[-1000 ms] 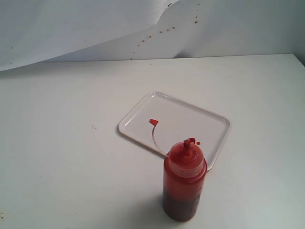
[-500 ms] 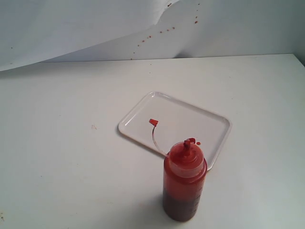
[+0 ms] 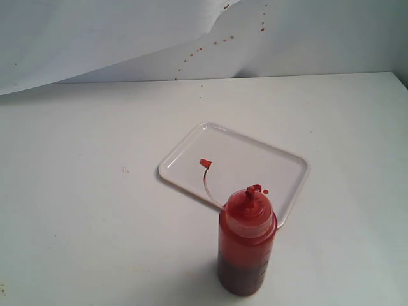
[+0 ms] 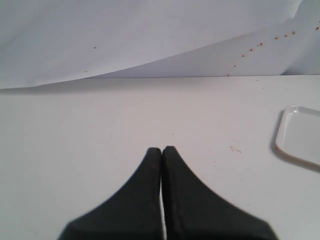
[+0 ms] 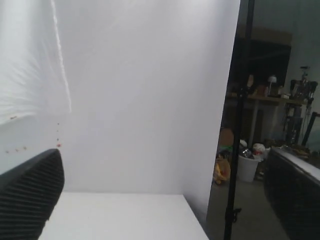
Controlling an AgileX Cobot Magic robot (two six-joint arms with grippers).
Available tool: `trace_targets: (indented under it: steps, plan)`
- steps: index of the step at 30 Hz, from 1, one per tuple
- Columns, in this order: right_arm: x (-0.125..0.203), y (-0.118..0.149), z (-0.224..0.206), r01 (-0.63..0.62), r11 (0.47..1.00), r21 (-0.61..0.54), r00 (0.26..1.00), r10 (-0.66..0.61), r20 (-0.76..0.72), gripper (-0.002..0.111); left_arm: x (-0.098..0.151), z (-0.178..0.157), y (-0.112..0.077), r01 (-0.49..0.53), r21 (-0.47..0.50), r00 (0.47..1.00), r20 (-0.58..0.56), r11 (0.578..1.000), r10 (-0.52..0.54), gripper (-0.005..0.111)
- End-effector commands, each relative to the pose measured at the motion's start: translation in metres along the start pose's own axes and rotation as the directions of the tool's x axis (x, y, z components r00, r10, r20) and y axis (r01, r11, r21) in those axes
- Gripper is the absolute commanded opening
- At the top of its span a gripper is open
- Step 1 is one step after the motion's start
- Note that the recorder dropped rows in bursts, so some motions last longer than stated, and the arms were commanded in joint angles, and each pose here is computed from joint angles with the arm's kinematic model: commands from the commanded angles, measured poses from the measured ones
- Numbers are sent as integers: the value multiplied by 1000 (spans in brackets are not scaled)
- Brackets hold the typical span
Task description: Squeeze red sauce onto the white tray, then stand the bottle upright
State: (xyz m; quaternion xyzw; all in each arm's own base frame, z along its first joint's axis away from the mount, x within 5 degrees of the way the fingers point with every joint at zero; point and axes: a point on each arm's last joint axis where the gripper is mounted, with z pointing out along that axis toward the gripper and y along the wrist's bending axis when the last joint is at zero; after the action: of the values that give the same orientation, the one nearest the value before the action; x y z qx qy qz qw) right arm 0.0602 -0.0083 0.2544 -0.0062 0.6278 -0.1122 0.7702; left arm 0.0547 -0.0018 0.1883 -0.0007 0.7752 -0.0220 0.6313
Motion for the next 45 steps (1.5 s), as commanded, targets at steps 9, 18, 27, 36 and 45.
trace_targets:
  steps: [9, 18, 27, 36, 45]
  plan:
    - [32, 5, -9, 12, 1000, -11, 998, -13, -55, 105, 1, 0, 0, 13, 0, 1000, 6, 1000, -13, 0]
    - [56, 10, -14, -2, 998, -64, 946, -19, -323, 105, 1, 0, 0, 13, 0, 1000, 6, 1000, -13, 0]
    - [68, 12, -20, -22, 996, -84, 890, -19, -456, 105, 1, 0, 0, 13, 0, 1000, 6, 1000, -13, 0]
    - [68, 14, -20, -54, 992, -111, 894, -2, -449, 105, 1, 0, 0, 13, 0, 1000, 6, 1000, -13, 0]
    - [66, 21, -20, -157, 971, -182, 896, 62, -440, 105, 1, 0, 0, 13, 0, 1000, 6, 1000, -13, 0]
